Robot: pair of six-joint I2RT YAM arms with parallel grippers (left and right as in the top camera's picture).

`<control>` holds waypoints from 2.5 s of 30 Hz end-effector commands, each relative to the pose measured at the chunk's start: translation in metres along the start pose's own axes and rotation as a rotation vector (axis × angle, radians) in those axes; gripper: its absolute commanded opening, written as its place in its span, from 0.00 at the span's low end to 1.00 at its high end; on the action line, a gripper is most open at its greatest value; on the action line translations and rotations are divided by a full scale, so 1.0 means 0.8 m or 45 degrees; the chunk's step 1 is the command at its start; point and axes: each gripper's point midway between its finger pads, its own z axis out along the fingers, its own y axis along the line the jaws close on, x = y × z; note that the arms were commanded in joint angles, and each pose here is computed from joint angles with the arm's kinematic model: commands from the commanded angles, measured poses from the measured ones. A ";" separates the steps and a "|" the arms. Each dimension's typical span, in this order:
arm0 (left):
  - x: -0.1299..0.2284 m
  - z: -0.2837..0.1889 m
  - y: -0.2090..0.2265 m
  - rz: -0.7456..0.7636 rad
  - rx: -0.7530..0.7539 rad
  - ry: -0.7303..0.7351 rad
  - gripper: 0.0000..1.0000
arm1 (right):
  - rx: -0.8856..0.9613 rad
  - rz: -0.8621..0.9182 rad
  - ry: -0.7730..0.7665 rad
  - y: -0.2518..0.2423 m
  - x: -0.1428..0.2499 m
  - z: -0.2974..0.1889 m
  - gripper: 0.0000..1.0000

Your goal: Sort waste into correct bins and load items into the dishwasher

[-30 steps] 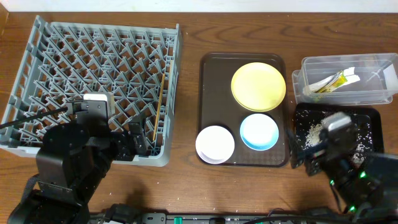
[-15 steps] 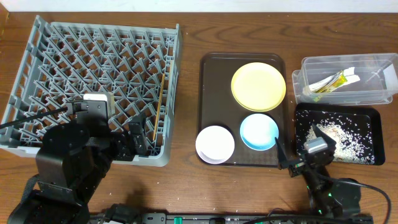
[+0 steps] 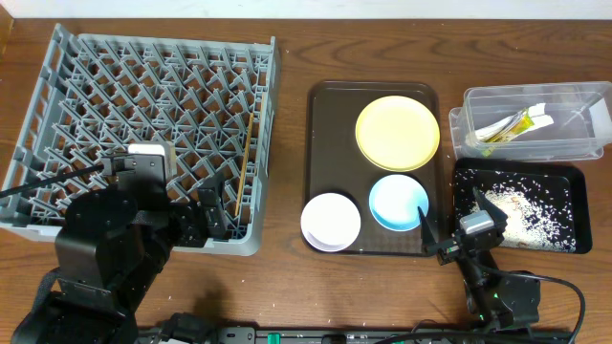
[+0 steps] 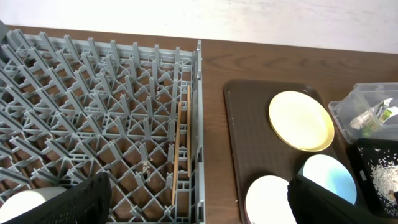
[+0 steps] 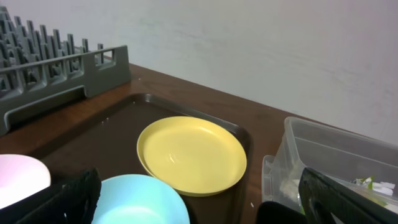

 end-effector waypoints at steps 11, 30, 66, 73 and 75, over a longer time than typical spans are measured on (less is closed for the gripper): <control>-0.004 -0.004 -0.003 0.006 0.014 -0.012 0.92 | -0.003 -0.018 -0.001 0.001 0.001 0.000 0.99; -0.004 -0.004 -0.003 0.006 0.014 -0.012 0.92 | -0.003 -0.018 -0.001 0.001 0.001 0.000 0.99; 0.133 0.234 -0.159 0.085 0.406 0.815 0.91 | -0.003 -0.018 -0.001 0.001 0.001 0.000 0.99; 0.177 0.286 -0.214 0.258 0.475 0.822 0.82 | -0.003 -0.018 -0.001 0.001 0.001 0.000 0.99; 0.181 0.299 -0.230 0.304 0.515 0.786 0.75 | -0.003 -0.018 -0.001 0.001 0.001 0.000 0.99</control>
